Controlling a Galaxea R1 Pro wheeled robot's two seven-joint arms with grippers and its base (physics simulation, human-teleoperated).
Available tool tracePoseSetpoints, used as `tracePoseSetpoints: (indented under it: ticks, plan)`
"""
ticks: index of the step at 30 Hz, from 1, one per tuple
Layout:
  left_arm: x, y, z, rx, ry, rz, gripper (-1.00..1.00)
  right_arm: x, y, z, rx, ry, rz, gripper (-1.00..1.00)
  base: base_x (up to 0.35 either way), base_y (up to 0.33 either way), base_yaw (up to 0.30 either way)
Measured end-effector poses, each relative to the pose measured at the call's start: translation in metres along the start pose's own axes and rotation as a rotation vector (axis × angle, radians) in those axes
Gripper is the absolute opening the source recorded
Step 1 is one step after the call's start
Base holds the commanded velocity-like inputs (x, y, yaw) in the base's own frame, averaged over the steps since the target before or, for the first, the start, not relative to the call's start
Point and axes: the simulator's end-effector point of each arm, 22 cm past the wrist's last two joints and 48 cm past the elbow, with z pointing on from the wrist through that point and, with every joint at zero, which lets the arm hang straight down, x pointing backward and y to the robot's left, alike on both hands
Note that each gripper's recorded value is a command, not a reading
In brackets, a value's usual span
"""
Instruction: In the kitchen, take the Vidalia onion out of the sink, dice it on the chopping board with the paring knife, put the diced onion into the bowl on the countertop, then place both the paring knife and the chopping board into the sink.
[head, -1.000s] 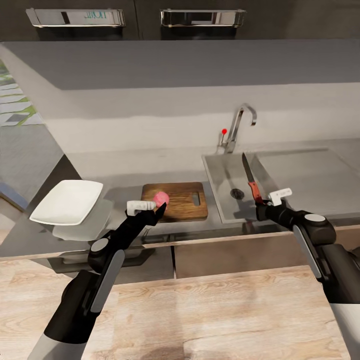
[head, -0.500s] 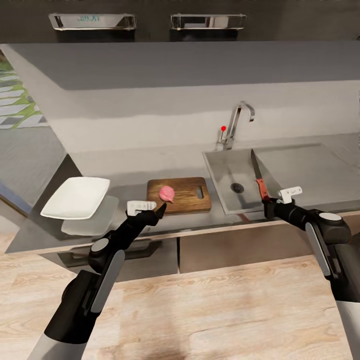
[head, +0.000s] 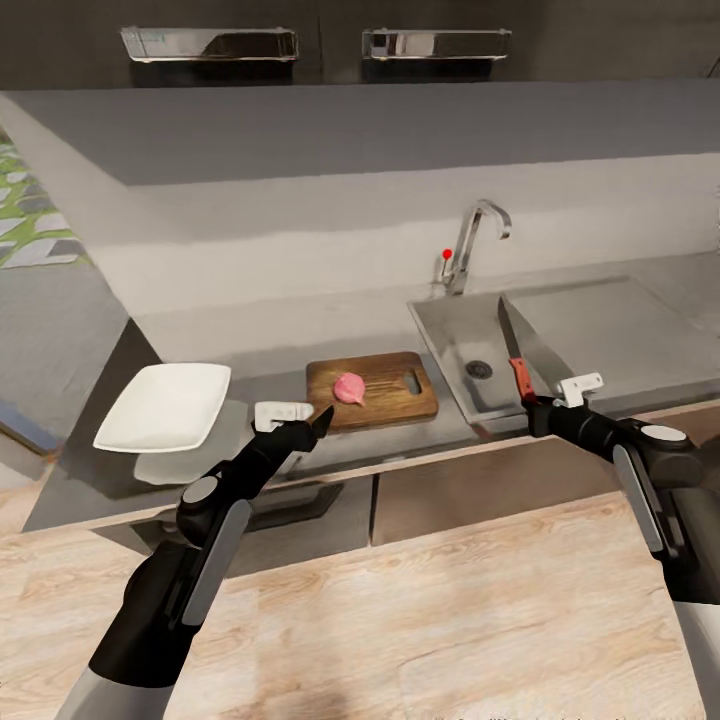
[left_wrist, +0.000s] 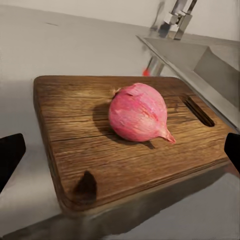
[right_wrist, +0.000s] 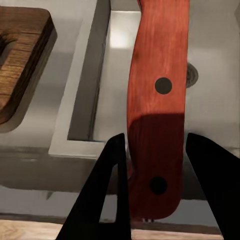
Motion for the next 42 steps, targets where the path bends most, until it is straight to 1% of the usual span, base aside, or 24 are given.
tracePoseSetpoints:
  ticks: [6, 16, 21, 34, 40, 42]
  plan:
    - [0.000, 0.000, 0.000, 0.000, -0.001, 0.000, 1.00, 0.000, 0.001, 0.000, -0.005, 0.000, 0.000, -1.00, 0.121, 0.226, -0.016]
    - [0.000, -0.001, 0.000, 0.002, -0.001, 0.001, 1.00, 0.000, 0.001, 0.000, -0.006, 0.000, 0.000, -1.00, 0.020, 0.014, 0.000]
    - [0.000, 0.000, 0.000, 0.001, -0.002, 0.000, 1.00, 0.000, 0.002, 0.000, -0.006, 0.000, -0.001, -1.00, 0.123, 0.168, 0.000]
    - [0.000, -0.001, 0.000, 0.003, -0.001, 0.001, 1.00, 0.000, 0.002, 0.000, -0.006, 0.001, -0.002, -1.00, 0.008, 0.011, 0.000]
    - [0.000, -0.001, 0.000, 0.003, -0.001, 0.001, 1.00, -0.002, -0.005, -0.002, 0.008, -0.006, 0.010, -1.00, 0.000, 0.000, 0.000]
    - [0.002, -0.003, -0.003, 0.008, 0.006, -0.019, 1.00, -0.001, -0.009, -0.007, 0.004, -0.010, 0.011, -1.00, 0.000, 0.000, 0.000]
